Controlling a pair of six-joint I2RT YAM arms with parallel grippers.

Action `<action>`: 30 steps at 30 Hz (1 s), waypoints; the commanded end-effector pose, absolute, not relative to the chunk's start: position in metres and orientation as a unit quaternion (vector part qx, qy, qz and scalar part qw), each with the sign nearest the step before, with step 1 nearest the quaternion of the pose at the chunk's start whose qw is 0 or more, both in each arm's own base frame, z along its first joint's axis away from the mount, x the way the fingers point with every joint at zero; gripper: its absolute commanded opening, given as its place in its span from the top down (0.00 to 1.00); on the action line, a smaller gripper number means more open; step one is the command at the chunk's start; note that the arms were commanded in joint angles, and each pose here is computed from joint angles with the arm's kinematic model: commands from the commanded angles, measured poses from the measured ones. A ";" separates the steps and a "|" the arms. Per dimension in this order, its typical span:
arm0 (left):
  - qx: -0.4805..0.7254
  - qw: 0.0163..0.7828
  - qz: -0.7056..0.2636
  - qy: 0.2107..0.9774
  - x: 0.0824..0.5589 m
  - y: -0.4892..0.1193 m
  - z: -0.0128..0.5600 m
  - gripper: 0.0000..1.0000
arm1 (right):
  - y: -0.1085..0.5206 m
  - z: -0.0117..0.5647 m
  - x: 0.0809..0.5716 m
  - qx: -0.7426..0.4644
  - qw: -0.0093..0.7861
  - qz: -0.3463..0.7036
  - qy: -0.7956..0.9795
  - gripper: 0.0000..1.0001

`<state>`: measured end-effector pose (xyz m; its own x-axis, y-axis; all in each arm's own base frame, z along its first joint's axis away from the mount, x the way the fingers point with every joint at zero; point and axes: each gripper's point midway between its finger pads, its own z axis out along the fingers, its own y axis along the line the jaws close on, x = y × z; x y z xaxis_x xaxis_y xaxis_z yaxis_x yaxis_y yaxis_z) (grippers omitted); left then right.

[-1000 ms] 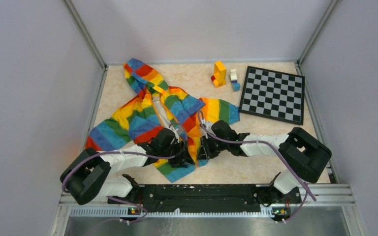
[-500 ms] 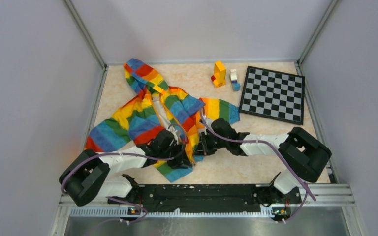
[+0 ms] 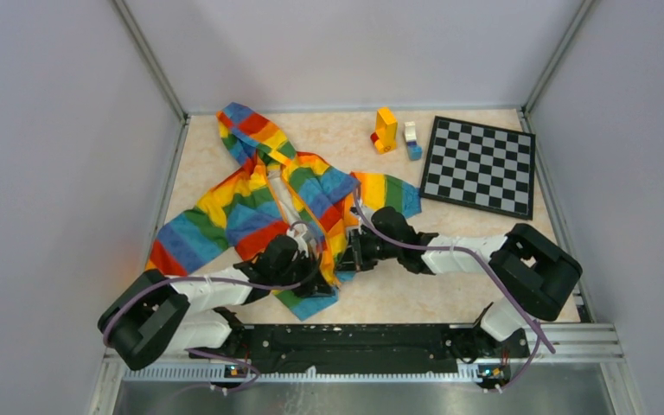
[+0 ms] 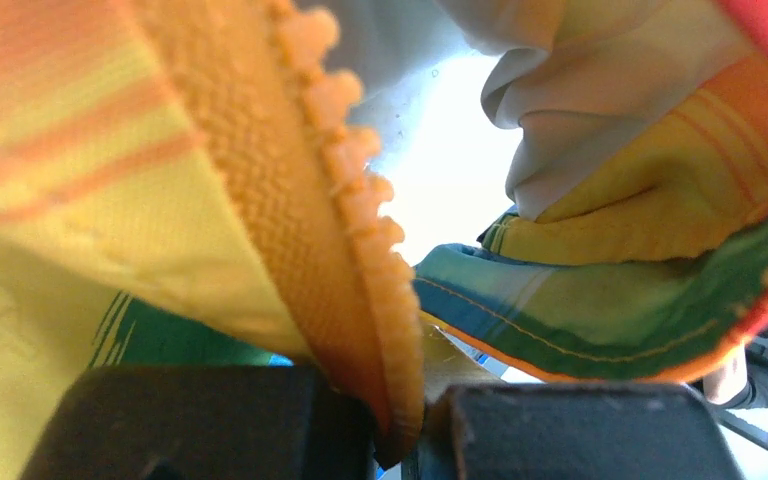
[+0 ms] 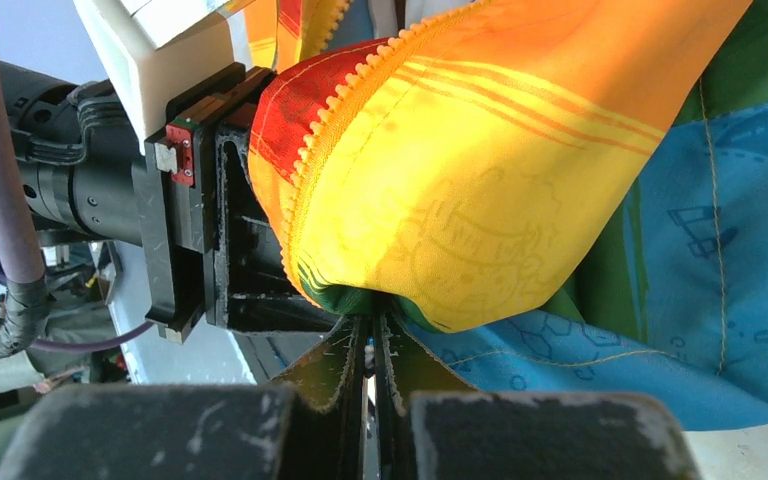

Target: Zip up the jacket

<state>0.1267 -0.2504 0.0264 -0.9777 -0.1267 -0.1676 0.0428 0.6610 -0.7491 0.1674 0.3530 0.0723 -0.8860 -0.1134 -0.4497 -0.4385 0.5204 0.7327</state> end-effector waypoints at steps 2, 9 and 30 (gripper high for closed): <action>-0.015 0.129 -0.441 0.888 0.130 -0.255 0.037 0.97 | 0.365 0.095 0.177 -0.159 0.204 0.497 0.828 1.00; 0.037 0.137 -0.429 0.892 0.127 -0.252 0.033 1.00 | 0.382 0.098 0.180 -0.135 0.184 0.523 0.821 1.00; 0.062 0.114 -0.414 0.901 0.134 -0.280 0.019 1.00 | 0.378 0.081 0.170 -0.042 0.110 0.534 0.837 1.00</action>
